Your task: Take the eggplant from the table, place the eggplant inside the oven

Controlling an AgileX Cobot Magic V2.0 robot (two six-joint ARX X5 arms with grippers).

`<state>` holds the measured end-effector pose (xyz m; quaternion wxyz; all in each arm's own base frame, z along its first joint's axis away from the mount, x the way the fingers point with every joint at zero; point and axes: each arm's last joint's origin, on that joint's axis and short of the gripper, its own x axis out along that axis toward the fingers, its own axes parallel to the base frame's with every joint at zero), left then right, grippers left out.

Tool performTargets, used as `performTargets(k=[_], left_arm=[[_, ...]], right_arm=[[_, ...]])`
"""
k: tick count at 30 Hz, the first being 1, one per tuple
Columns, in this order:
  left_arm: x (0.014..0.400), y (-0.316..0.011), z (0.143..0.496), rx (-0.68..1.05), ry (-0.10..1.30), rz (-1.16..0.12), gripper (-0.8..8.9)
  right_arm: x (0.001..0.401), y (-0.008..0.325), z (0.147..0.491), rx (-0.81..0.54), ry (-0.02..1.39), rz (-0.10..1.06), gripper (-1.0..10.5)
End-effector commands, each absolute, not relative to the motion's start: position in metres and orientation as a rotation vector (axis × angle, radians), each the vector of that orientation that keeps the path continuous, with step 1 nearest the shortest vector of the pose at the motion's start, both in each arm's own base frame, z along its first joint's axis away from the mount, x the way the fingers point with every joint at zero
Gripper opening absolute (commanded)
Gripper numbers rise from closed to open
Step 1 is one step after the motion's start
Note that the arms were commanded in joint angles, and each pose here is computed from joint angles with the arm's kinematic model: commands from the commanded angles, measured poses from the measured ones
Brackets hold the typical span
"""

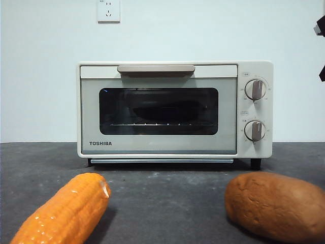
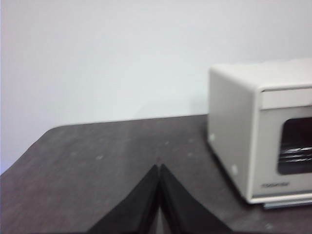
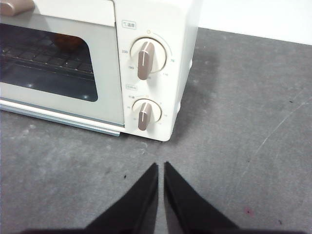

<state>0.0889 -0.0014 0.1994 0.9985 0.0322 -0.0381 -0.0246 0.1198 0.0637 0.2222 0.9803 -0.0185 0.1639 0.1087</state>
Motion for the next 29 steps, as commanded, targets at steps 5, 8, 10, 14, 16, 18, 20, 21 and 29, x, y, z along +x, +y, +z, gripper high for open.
performTargets(k=[5,8,10,14,16,18,20,21,29], left_arm=[[0.094,0.002,0.178,0.075,-0.021,-0.011,0.06],[0.097,0.002,0.164,0.073,0.021,-0.013,0.06],[0.097,0.002,0.157,0.07,0.077,-0.015,0.06],[0.097,0.002,0.151,0.068,0.134,-0.017,0.06],[0.097,0.002,0.151,0.067,0.137,-0.017,0.06],[0.097,0.002,0.151,0.067,0.136,-0.018,0.06],[0.097,0.002,0.151,0.067,0.136,-0.017,0.06],[0.097,0.002,0.151,0.067,0.136,-0.018,0.06],[0.097,0.002,0.151,0.067,0.136,-0.018,0.06]], right_arm=[[0.12,0.065,0.224,-0.022,0.319,0.219,0.0],[0.12,0.065,0.224,-0.023,0.319,0.219,0.0],[0.12,0.065,0.224,-0.022,0.318,0.22,0.0],[0.12,0.065,0.224,-0.023,0.319,0.219,0.0],[0.12,0.065,0.224,-0.023,0.319,0.219,0.0],[0.12,0.065,0.224,-0.023,0.319,0.219,0.0],[0.12,0.065,0.224,-0.023,0.319,0.219,0.0],[0.12,0.065,0.224,-0.023,0.319,0.219,0.0],[0.12,0.065,0.224,-0.023,0.319,0.219,0.0]])
